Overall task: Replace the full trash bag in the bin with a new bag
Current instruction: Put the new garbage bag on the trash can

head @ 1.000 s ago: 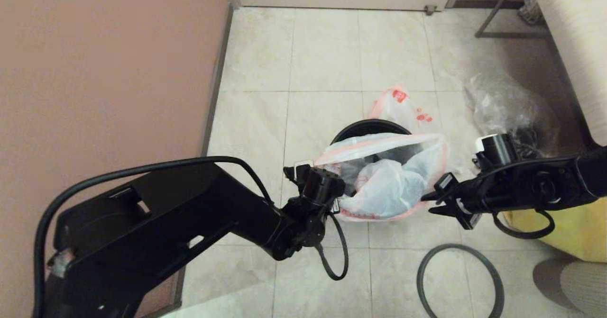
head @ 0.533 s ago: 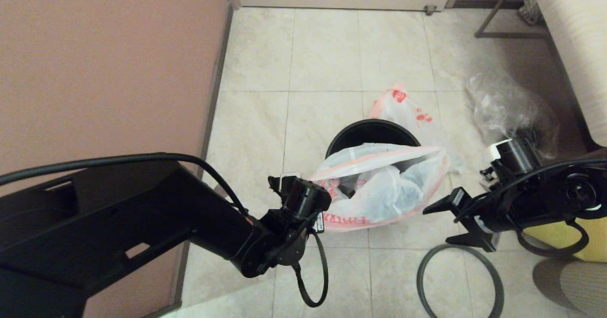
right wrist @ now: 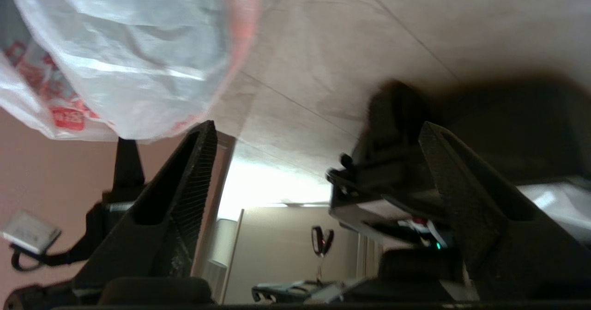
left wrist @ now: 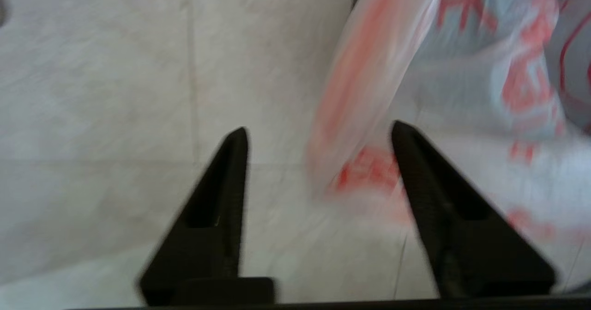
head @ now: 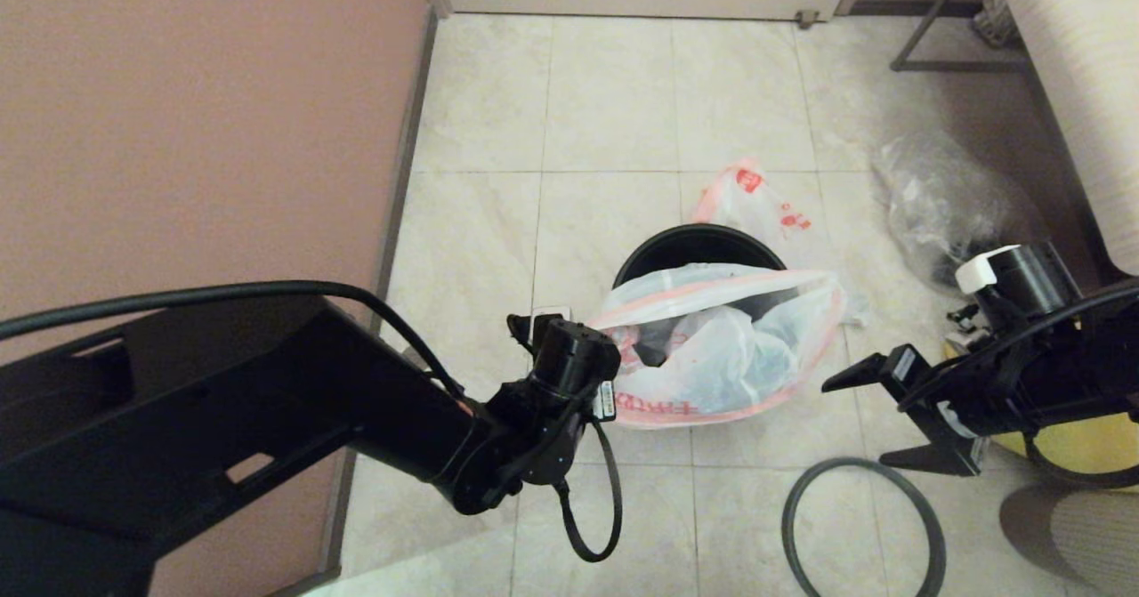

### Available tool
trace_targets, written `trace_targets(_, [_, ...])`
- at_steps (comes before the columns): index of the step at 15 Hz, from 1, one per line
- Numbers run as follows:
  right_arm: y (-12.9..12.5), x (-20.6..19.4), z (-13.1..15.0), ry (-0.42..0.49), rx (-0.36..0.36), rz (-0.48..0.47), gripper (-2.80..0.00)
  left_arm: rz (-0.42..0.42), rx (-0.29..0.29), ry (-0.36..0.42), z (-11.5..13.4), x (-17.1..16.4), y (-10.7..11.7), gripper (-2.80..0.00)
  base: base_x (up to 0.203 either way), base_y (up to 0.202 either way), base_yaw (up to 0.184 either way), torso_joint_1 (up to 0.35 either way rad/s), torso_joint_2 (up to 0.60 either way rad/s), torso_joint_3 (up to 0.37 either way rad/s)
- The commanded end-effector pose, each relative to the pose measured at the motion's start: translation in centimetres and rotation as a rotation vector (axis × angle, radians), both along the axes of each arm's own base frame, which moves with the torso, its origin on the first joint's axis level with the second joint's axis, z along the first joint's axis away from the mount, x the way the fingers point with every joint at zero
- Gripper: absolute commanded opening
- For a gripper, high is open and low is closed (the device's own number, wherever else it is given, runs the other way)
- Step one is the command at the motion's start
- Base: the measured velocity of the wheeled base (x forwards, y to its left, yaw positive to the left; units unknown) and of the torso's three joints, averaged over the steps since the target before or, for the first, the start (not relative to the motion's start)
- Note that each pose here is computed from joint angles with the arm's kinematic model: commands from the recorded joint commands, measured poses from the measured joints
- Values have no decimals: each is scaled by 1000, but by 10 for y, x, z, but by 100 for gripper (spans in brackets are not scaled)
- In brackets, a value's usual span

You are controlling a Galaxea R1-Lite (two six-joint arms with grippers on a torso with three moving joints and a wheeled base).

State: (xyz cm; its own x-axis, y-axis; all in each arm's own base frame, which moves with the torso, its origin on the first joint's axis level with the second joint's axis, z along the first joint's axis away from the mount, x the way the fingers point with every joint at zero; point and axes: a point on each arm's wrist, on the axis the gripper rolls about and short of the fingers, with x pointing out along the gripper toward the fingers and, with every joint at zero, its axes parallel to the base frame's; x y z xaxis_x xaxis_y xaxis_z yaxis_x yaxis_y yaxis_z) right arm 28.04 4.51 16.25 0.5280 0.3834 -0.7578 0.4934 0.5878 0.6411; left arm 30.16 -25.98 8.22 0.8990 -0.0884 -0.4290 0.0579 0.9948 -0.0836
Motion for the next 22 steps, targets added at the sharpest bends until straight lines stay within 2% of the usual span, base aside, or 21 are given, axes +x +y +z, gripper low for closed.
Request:
trace_targets(1, [-10, -13, 12, -1, 2, -32, 0, 2, -27, -22, 33, -19, 15, 0, 0, 0, 0, 0, 0, 0])
trace_targets(3, [-18, -13, 7, 22, -18, -65, 0, -4, -72, -30, 64, -40, 25, 0, 0, 0, 0, 0, 0, 0])
trace_targets(4, [-20, -11, 1, 43, -35, -77, 0, -24, -80, -18, 77, -55, 26, -280, 0, 0, 0, 0, 0, 0])
trace_targets(6, [-21, -4, -15, 91, -87, -108, 0, -50, -27, 51, 82, -67, 23, -280, 0, 0, 0, 0, 0, 0])
trace_targets(7, [-20, -1, -21, 111, -107, -117, 0, -59, 15, 102, 75, -65, 16, -280, 0, 0, 0, 0, 0, 0])
trace_targets(9, [-21, -1, -28, 131, -128, -119, 0, -109, 48, 179, 71, -68, -3, -280, 0, 0, 0, 0, 0, 0])
trace_targets(11, [-22, 3, -33, 133, -182, -122, 0, -87, 3, 248, 64, -68, -25, -280, 0, 0, 0, 0, 0, 0])
trace_targets(13, [-22, 4, -33, 130, -187, -128, 0, -25, -56, 331, 49, -59, -45, -280, 0, 0, 0, 0, 0, 0])
trace_targets(15, [-24, 2, -28, 116, -180, -131, 0, 17, -126, 371, 42, -44, -53, -280, 0, 0, 0, 0, 0, 0])
trace_targets(16, [-23, 0, -26, 107, -177, -129, 0, 27, -138, 372, 38, -37, -56, 0, 0, 0, 0, 0, 0, 0])
trace_targets(19, [-24, -3, -16, 73, -175, -132, 0, 56, -195, 346, 41, -22, -60, 0, 0, 0, 0, 0, 0, 0])
trace_targets(22, [-24, -5, -13, 62, -175, -133, 0, 44, -249, 307, 46, -20, -63, 0, 0, 0, 0, 0, 0, 0])
